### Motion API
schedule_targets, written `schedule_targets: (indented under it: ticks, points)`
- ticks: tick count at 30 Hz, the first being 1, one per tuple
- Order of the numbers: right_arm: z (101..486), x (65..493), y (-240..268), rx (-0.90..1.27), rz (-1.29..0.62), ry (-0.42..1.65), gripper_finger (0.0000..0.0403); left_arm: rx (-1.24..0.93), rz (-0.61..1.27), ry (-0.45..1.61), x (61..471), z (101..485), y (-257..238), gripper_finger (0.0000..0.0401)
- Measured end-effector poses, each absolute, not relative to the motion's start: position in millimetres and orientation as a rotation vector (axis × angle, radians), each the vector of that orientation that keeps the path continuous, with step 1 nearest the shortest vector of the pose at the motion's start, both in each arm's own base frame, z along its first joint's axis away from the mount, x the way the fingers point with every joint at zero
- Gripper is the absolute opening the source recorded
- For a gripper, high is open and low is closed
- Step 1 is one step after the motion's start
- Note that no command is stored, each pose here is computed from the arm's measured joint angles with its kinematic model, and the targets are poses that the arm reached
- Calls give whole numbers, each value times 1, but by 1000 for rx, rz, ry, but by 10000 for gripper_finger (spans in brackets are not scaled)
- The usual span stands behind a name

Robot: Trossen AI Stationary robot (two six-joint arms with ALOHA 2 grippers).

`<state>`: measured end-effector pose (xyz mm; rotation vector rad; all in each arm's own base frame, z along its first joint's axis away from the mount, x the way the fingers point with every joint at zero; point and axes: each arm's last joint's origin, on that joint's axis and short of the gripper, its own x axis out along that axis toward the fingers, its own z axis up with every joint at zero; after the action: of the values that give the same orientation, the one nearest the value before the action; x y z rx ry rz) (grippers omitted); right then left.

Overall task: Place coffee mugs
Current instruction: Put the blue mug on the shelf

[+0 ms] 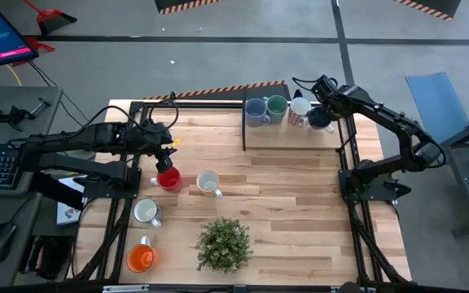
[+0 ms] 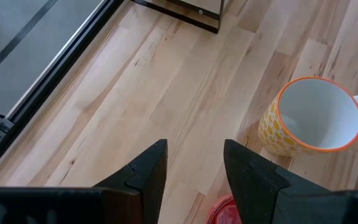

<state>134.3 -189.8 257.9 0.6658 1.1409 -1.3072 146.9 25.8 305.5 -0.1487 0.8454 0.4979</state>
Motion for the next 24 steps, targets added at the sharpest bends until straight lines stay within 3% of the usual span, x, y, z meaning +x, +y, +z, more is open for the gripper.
schedule_targets:
  ticks: [24]
  points:
    - [257,134,-190,733,-1363,1092,0,-148,498,846,147,305,26,147]
